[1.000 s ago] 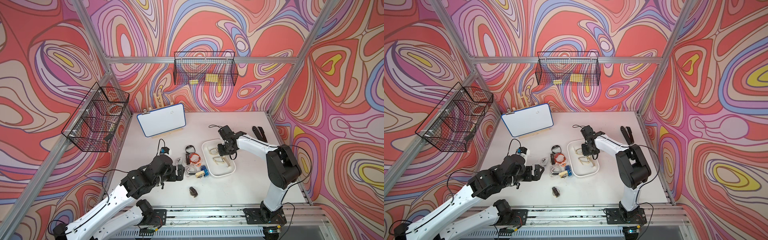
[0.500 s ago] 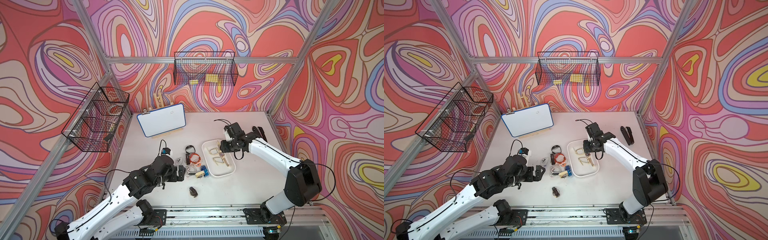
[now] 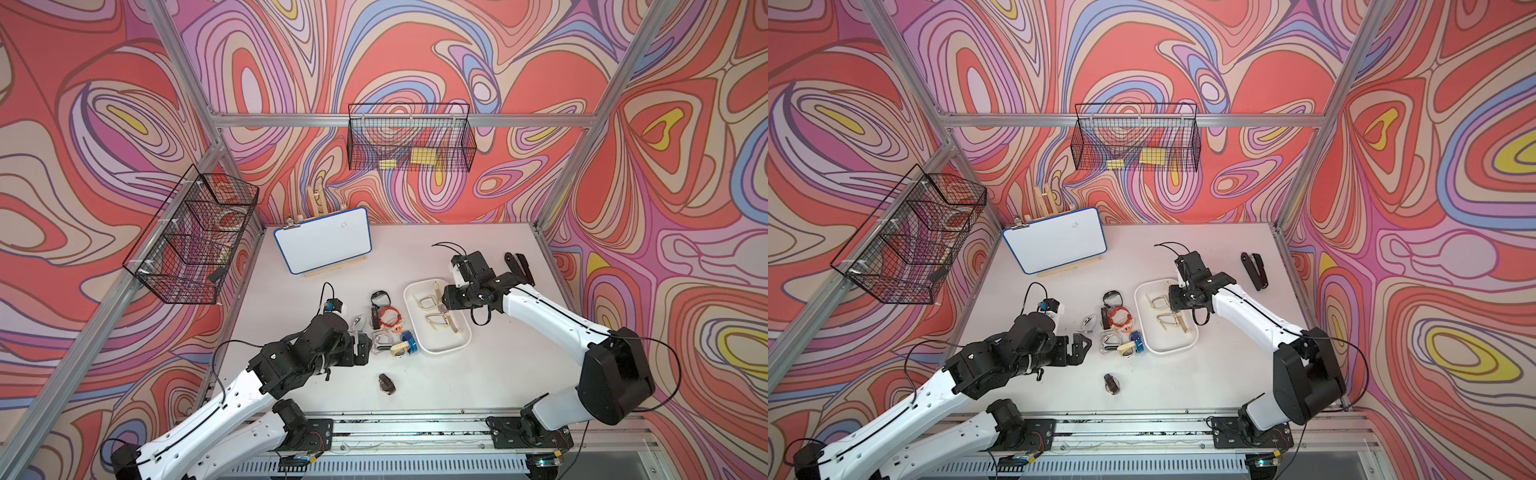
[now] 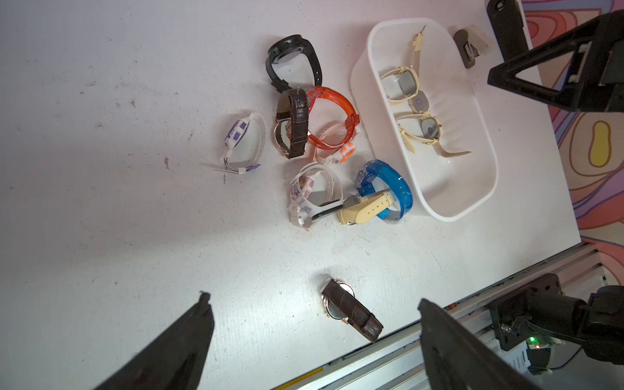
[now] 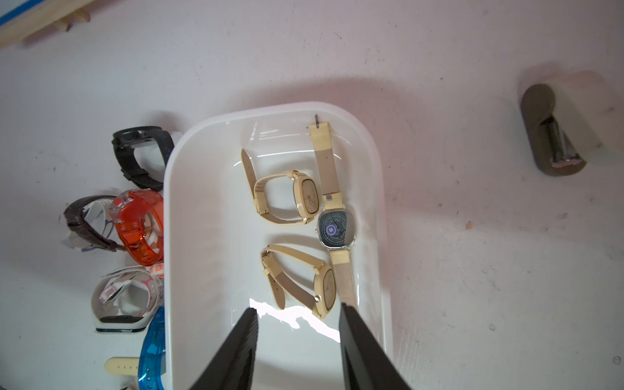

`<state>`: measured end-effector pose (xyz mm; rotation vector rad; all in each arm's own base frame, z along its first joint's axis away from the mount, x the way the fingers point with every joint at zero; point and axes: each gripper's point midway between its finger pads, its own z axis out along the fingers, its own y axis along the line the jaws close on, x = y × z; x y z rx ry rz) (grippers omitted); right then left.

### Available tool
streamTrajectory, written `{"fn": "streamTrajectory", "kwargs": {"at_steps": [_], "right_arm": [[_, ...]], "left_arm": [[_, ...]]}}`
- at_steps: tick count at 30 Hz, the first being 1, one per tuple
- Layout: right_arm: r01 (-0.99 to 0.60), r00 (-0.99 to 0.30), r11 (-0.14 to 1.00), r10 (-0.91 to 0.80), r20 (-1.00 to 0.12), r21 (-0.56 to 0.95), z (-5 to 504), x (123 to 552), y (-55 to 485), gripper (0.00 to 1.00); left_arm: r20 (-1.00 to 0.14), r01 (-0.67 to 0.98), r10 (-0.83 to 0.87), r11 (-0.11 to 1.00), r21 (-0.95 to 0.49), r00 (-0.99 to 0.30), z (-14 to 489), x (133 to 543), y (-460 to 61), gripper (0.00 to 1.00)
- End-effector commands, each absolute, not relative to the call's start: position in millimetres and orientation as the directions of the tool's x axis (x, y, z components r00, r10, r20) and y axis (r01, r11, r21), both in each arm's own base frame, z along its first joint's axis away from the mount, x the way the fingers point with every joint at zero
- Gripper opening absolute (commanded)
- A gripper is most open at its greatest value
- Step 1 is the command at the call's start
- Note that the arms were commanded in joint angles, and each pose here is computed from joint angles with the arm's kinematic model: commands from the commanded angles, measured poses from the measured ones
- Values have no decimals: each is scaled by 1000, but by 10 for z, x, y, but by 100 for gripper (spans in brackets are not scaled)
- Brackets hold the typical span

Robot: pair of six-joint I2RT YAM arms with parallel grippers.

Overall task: Put the watch into the storage box
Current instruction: Pick up the watch at the center of the board.

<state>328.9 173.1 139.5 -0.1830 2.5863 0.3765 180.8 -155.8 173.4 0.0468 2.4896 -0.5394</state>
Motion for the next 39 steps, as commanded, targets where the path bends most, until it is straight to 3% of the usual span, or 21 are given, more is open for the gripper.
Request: {"fn": "streamTrajectory", "kwargs": {"at_steps": [1,6,8,13,20,39], "right_arm": [[-245,-781,932,-26,-624,268,1768,3269,1726,54],[-312,-730,907,-38,-682,284,1980,3010,1672,82],[-342,-728,892,-51,-684,296,1995,2882,1673,85],[-388,-722,857,-54,-690,340,2000,2569,1649,90],[-427,-734,807,-45,-678,408,1971,2288,1680,96],[-427,-759,771,-22,-651,473,1970,2200,1752,98]], "left_arm": [[-568,182,-64,913,-366,-820,1698,1842,-1610,100],[-522,230,-12,889,-396,-853,1576,1859,-1847,100],[-488,251,16,871,-421,-873,1528,1835,-1969,99],[-394,290,108,850,-439,-913,1327,1621,-2109,93],[-307,292,159,840,-458,-938,1065,1239,-2228,92],[-209,214,138,892,-399,-968,686,1260,-2483,96]]}}
